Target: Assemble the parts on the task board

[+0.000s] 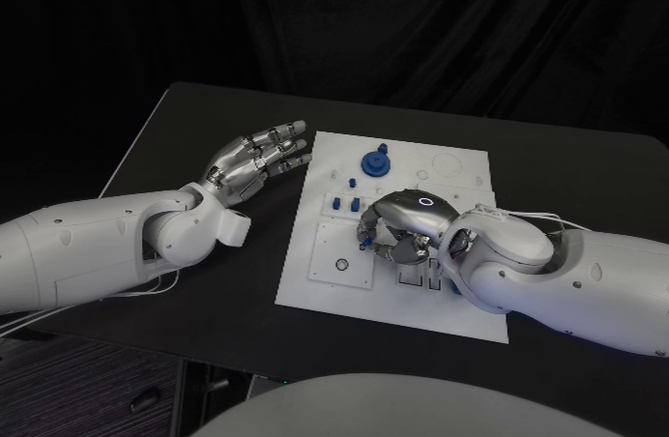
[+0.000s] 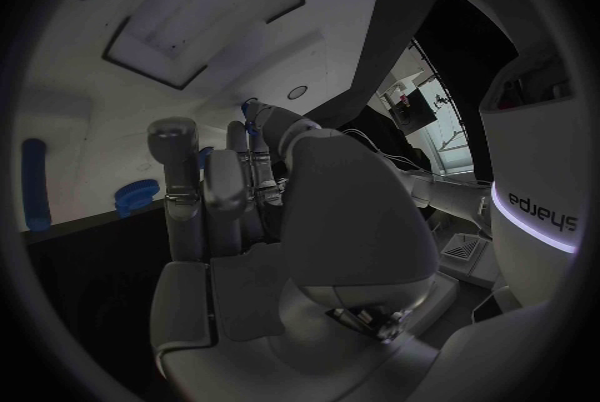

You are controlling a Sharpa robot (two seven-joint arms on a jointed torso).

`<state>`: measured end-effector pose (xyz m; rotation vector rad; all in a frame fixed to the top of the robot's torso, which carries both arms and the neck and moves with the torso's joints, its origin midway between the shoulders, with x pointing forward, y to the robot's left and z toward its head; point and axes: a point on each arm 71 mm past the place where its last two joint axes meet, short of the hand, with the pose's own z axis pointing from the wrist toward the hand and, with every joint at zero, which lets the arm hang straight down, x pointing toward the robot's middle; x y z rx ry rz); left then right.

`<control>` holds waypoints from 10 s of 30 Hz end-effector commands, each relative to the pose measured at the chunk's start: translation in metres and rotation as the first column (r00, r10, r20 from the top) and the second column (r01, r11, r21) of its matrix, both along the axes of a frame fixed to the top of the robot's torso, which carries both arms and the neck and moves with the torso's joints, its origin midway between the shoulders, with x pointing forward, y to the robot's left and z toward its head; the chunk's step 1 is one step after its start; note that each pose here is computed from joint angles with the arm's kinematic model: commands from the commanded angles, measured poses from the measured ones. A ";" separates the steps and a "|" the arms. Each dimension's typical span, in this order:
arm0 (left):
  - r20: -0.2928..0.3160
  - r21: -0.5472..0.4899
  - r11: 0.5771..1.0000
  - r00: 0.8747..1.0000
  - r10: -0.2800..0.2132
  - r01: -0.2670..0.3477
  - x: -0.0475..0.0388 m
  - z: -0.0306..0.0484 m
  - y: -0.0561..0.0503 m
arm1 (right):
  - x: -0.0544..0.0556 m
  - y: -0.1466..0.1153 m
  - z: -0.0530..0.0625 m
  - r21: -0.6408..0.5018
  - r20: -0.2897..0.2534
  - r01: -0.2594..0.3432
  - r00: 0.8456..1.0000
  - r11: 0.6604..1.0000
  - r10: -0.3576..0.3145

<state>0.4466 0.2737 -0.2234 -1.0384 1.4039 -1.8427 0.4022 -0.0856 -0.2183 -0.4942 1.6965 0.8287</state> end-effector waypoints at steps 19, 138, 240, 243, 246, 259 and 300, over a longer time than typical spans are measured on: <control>0.025 -0.033 0.999 1.000 -0.004 0.004 -0.0007 0.0005 -0.001 | -0.002 0.003 -0.005 -0.022 -0.016 0.003 1.000 1.000 -0.003; -0.041 -0.042 0.999 0.999 -0.011 0.009 0.0006 -0.0091 -0.005 | 0.002 -0.005 -0.002 0.092 -0.127 0.077 0.990 0.993 -0.065; -0.058 -0.036 0.999 0.998 -0.011 0.009 -0.0030 -0.0124 -0.003 | 0.014 -0.046 0.042 0.056 -0.005 0.127 0.992 0.990 -0.127; -0.057 -0.037 0.999 0.998 -0.010 0.008 -0.0038 -0.0121 -0.004 | 0.019 -0.060 0.051 0.037 0.010 0.168 0.986 0.985 -0.168; -0.058 -0.038 0.999 0.998 -0.012 0.009 -0.0045 -0.0118 -0.005 | 0.025 -0.076 0.055 0.020 0.025 0.213 0.977 0.977 -0.214; -0.058 -0.045 0.999 0.998 -0.018 0.016 -0.0059 -0.0111 -0.005 | 0.035 -0.119 0.044 -0.027 0.054 0.347 0.937 0.938 -0.345; -0.063 -0.047 0.999 0.998 -0.030 0.027 -0.0046 -0.0121 -0.007 | 0.030 -0.107 0.016 -0.011 0.006 0.291 0.957 0.957 -0.291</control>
